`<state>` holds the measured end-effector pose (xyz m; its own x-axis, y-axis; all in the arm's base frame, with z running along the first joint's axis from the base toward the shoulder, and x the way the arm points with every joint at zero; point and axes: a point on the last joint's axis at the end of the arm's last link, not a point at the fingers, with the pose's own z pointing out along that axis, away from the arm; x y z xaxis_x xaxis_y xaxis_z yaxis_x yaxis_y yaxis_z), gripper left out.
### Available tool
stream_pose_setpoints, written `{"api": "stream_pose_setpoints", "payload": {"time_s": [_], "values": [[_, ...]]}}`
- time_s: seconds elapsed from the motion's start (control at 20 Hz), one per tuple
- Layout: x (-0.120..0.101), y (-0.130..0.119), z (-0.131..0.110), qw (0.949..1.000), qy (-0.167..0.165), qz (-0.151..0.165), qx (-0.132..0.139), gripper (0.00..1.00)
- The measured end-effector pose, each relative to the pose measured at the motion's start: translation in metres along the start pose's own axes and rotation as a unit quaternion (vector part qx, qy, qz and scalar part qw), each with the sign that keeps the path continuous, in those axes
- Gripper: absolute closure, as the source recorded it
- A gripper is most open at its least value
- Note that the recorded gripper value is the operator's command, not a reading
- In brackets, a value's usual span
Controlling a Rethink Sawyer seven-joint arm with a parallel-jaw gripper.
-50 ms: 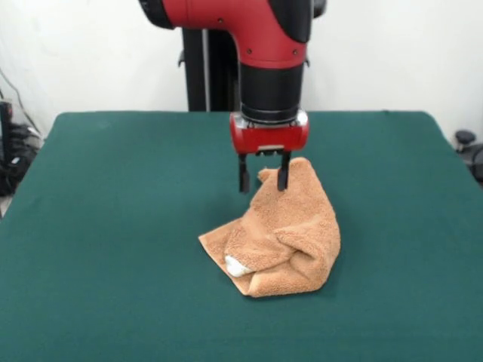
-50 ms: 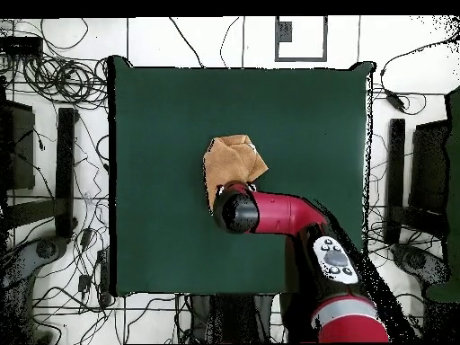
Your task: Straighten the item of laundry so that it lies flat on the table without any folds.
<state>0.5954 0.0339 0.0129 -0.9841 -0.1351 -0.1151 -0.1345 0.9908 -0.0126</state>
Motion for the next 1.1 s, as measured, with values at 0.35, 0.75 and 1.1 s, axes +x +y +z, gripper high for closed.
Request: {"api": "stream_pose_setpoints", "payload": {"time_s": [0.35, 0.75, 1.1], "values": [[-0.033, -0.003, -0.005, 0.9995, -0.017, -0.026, 0.001, 0.00], [-0.055, -0.007, -0.002, 0.9972, -0.039, -0.063, 0.009, 0.00], [-0.052, -0.025, 0.018, 0.9973, -0.038, -0.062, 0.005, 0.00]]}}
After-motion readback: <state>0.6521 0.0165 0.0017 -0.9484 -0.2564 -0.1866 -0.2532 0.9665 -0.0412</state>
